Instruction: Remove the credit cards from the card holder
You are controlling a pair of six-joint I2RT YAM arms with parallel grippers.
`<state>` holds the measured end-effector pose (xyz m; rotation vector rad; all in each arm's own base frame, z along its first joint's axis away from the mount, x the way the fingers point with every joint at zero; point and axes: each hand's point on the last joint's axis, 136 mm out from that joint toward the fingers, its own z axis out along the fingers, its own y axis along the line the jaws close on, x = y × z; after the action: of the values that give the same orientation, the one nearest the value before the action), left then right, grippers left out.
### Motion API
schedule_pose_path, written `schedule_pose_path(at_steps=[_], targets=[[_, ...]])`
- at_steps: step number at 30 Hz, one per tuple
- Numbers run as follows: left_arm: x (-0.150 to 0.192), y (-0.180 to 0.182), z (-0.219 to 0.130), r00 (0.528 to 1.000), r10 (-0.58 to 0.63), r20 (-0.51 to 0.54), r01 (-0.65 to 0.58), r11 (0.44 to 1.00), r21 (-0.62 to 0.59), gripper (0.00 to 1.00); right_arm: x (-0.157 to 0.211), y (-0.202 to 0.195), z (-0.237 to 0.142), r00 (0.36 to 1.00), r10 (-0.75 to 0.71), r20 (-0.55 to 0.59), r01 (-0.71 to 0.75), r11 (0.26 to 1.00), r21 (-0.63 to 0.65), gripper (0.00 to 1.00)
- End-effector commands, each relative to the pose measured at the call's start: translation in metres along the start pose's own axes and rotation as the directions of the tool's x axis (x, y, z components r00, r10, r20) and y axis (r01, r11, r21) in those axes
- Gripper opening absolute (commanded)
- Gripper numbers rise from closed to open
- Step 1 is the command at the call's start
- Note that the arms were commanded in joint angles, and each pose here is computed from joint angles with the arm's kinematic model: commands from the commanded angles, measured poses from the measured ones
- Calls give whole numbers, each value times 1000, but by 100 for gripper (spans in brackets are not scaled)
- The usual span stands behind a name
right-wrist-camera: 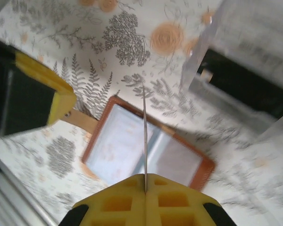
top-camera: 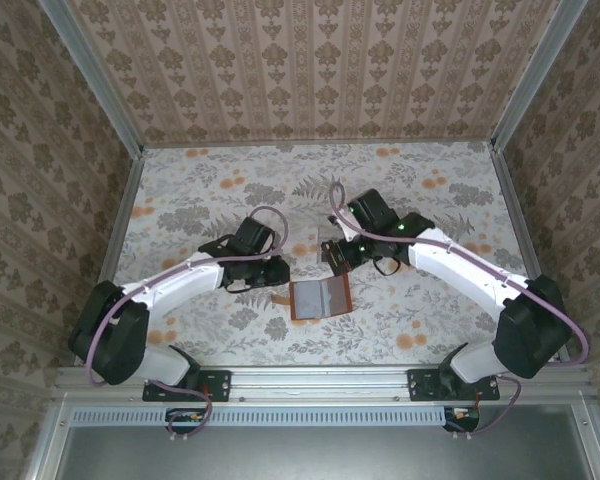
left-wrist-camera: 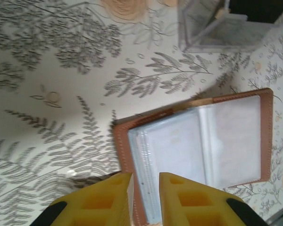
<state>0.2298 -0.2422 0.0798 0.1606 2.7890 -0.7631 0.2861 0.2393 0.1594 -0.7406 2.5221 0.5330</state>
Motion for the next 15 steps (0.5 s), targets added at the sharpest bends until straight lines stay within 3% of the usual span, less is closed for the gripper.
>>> schedule_pose_path(at_steps=[1, 4, 7, 15], targets=[[-1, 2, -8, 999, 34, 22, -34, 999, 7, 22, 6, -23, -5, 905, -402, -143, 412, 910, 48, 1], [-1, 4, -10, 999, 34, 19, -35, 999, 11, 22, 2, -39, 3, 796, -562, -224, 582, 812, 34, 0], [-3, 6, -10, 999, 41, 33, -42, 999, 12, 22, -1, -42, 14, 706, -652, -276, 664, 745, -63, 0], [-3, 5, -3, 1000, 22, 22, -23, 999, 38, 22, -16, -51, 35, 608, -714, -348, 681, 694, -233, 0]])
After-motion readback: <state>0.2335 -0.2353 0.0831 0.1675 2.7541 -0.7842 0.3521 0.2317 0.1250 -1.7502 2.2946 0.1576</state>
